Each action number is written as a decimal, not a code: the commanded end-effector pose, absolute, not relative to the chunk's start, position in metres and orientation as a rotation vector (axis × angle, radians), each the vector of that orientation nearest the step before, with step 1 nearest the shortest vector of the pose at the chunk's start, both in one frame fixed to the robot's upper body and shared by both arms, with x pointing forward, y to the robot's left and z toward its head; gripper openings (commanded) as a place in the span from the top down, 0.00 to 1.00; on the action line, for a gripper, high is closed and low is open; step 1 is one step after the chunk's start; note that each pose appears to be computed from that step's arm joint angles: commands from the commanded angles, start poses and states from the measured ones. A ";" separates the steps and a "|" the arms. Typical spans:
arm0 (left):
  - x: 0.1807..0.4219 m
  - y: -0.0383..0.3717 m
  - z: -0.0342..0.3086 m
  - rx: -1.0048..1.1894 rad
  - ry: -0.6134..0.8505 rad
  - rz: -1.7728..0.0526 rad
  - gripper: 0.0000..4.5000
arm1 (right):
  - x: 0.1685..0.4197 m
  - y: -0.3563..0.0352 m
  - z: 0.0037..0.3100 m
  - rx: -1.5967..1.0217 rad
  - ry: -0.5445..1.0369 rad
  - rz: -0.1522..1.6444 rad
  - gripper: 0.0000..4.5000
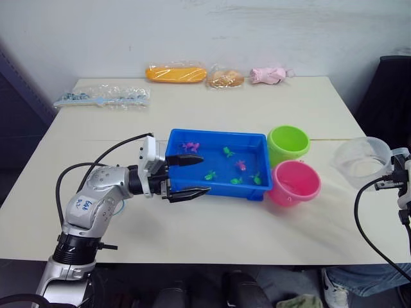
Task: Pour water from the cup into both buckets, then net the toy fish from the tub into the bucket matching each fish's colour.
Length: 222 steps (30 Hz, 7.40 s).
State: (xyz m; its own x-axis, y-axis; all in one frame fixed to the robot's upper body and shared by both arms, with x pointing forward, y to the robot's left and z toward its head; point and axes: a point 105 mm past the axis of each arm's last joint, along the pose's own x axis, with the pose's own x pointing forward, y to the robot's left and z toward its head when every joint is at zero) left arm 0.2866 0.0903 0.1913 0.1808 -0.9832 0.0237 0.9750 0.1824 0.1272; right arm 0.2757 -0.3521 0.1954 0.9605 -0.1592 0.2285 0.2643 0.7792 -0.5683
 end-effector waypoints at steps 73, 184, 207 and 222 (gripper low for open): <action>0.294 0.084 0.204 0.147 -0.253 -1.320 0.00 | 0.282 -0.324 0.220 -0.816 -0.396 -0.191 0.98; 0.267 0.092 0.231 0.208 -0.323 -1.463 0.00 | 0.318 -0.398 0.202 -0.036 -0.239 -0.349 0.98; 0.271 0.085 0.234 0.219 -0.320 -1.492 0.00 | 0.287 -0.394 0.084 0.101 -0.083 -0.427 0.76; 0.285 0.132 0.215 0.286 -0.200 -1.272 0.00 | 0.188 -0.362 0.109 -0.110 0.004 -0.178 0.01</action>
State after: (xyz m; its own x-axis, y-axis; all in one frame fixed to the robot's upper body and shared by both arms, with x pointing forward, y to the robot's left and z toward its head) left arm 0.2806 0.1177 0.2084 0.2072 -0.9777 -0.0330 0.9405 0.1898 0.2820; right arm 0.1831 -0.3743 0.0693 0.9560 -0.2648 -0.1264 0.2617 0.9643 -0.0409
